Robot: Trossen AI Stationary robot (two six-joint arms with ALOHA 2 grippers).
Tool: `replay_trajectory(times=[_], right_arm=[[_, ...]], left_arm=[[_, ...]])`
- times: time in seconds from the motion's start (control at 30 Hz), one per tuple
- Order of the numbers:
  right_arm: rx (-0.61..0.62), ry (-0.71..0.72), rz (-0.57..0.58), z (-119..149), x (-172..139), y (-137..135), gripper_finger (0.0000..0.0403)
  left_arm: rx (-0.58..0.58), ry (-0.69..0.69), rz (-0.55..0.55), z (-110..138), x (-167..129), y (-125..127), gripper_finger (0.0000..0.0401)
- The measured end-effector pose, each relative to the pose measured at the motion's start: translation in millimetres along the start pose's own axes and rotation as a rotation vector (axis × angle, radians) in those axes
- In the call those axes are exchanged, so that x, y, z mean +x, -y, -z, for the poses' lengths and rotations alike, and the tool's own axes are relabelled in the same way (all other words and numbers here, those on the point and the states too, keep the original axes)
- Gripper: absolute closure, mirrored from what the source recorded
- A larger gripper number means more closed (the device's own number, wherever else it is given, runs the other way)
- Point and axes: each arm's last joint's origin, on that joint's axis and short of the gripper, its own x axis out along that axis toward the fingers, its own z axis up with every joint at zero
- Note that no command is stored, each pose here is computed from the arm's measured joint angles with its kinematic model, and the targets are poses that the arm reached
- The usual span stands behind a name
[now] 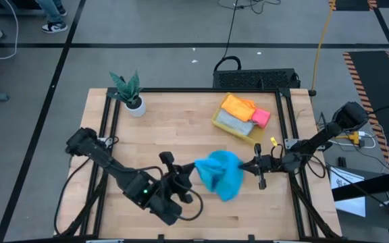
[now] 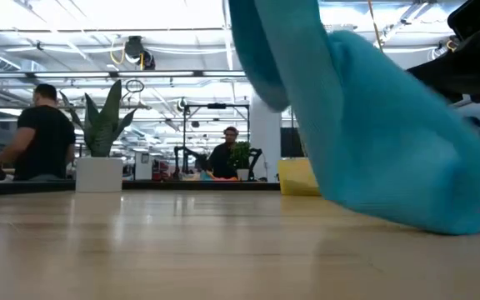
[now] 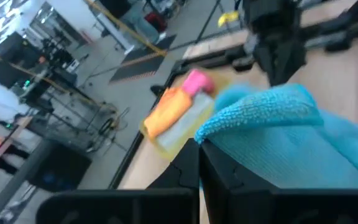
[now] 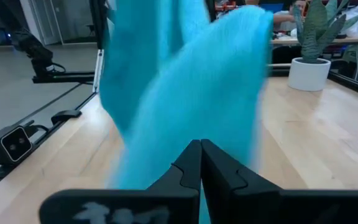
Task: Fold microfiber towels
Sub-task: Fold the blue kitchen towel
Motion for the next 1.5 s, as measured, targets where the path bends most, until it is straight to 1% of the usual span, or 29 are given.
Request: replay_trajectory(times=[0.1,0.23,0.4,0.5,0.57,0.63,0.7,0.8,0.9,0.97,1.1,1.27,1.4,1.5], right_arm=[[-0.004,-0.006,0.001,1,0,0,0.0403],[-0.016,-0.024,0.003,4,1,0,0.0403],[-0.039,-0.046,-0.004,6,1,-2,0.0402],[-0.083,-0.081,-0.039,-3,10,-16,0.0394],[-0.1,-0.141,-0.064,-12,19,-27,0.0387],[-0.088,-0.226,-0.048,-18,29,-36,0.038],[-0.073,-0.32,-0.016,-17,38,-42,0.0375],[-0.061,-0.424,0.025,-6,48,-47,0.0364],[-0.024,-0.476,0.029,5,53,-51,0.0347],[0.017,-0.503,0.021,9,53,-51,0.0332],[0.095,-0.54,0.028,11,52,-51,0.0295],[0.122,-0.539,0.044,12,53,-50,0.0255],[0.133,-0.558,0.071,17,56,-47,0.0246],[0.125,-0.576,0.085,22,57,-45,0.0248]], left_arm=[[-0.024,-0.05,-0.011,14,13,3,0.0394],[-0.029,-0.136,-0.017,48,32,14,0.0398],[-0.039,-0.189,-0.048,81,42,23,0.039],[-0.036,-0.215,-0.049,94,44,26,0.0395],[-0.037,-0.231,-0.056,100,44,26,0.0397],[-0.038,-0.243,-0.06,105,41,27,0.0393],[-0.034,-0.251,-0.047,111,37,30,0.0388],[0.002,-0.276,0.0,120,29,37,0.0392],[0.033,-0.302,0.069,127,16,45,0.0397],[0.042,-0.318,0.11,131,8,49,0.0391],[0.044,-0.316,0.151,134,-4,55,0.0378],[0.029,-0.34,0.191,136,-10,58,0.0382],[0.015,-0.385,0.23,137,-11,59,0.0395],[0.011,-0.413,0.253,137,-10,59,0.0394]])
